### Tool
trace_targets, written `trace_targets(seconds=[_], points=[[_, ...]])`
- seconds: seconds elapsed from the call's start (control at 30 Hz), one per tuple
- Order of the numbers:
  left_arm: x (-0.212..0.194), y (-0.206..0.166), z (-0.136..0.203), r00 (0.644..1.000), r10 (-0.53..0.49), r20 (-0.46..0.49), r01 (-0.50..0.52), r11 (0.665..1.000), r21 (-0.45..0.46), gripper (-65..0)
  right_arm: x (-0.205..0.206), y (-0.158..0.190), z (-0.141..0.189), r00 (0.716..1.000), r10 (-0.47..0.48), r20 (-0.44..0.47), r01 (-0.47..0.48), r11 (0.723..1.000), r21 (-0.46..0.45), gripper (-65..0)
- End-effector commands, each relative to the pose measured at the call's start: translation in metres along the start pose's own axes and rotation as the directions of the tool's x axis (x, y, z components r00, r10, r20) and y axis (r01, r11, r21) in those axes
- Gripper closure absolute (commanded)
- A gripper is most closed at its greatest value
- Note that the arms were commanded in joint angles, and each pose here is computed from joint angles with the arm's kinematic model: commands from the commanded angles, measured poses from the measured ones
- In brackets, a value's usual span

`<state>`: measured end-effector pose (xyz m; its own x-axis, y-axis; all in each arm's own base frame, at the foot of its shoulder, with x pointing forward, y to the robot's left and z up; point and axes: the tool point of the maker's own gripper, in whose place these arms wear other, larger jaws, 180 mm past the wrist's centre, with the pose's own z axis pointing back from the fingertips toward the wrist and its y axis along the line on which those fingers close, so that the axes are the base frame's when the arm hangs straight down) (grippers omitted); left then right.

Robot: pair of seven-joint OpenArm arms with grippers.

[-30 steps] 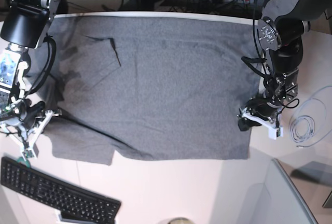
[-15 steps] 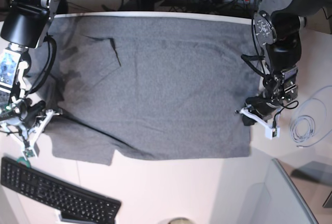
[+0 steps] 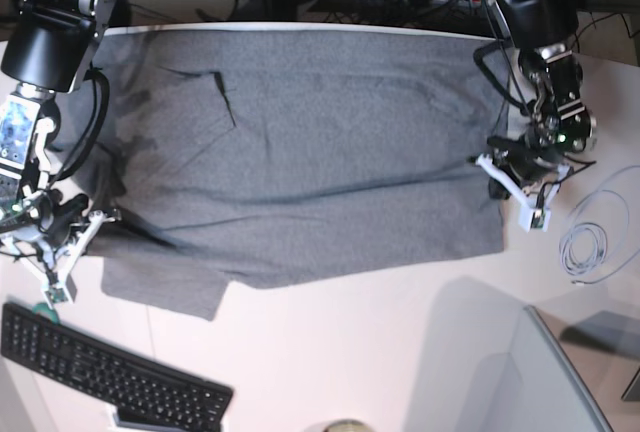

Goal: Layout the t-shirt on the table in an organized manner, then fold the t-shirt properly
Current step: 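Grasp the shirt hem corners with both grippers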

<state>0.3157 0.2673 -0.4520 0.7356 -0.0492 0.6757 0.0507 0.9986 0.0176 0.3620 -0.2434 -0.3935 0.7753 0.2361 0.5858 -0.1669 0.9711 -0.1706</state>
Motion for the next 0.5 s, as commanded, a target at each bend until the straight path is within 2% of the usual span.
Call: trace_targets(seconds=[0.0, 0.17, 0.37, 0.43, 0.47], points=[[0.017, 0.001, 0.005, 0.999, -0.009, 0.052, 0.008, 1.000, 0.007, 0.0, 0.021, -0.009, 0.006, 0.998, 0.007, 0.059, -0.005, 1.000, -0.018, 0.0], [-0.006, -0.001, 0.014, 1.000, -0.022, 0.009, 0.021, 1.000, 0.011, 0.0, 0.021, -0.008, 0.005, 0.998, 0.006, 0.059, -0.005, 1.000, -0.017, 0.0], [-0.011, -0.001, 0.015, 1.000, -0.022, -0.002, 0.022, 1.000, 0.012, 0.0, 0.022, -0.003, 0.004, 0.998, 0.000, 0.062, 0.000, 1.000, -0.006, 0.0], [-0.015, 0.000, 0.016, 0.999, -0.023, -0.032, 0.023, 1.000, 0.014, 0.0, 0.019, -0.002, 0.003, 0.999, -0.002, 0.054, 0.002, 1.000, -0.001, 0.0], [-0.016, 0.000, 0.016, 0.999, -0.024, -0.042, 0.025, 1.000, 0.015, -7.1, 0.017, 0.000, 0.000, 0.999, -0.006, 0.045, 0.006, 1.000, 0.005, 0.0]])
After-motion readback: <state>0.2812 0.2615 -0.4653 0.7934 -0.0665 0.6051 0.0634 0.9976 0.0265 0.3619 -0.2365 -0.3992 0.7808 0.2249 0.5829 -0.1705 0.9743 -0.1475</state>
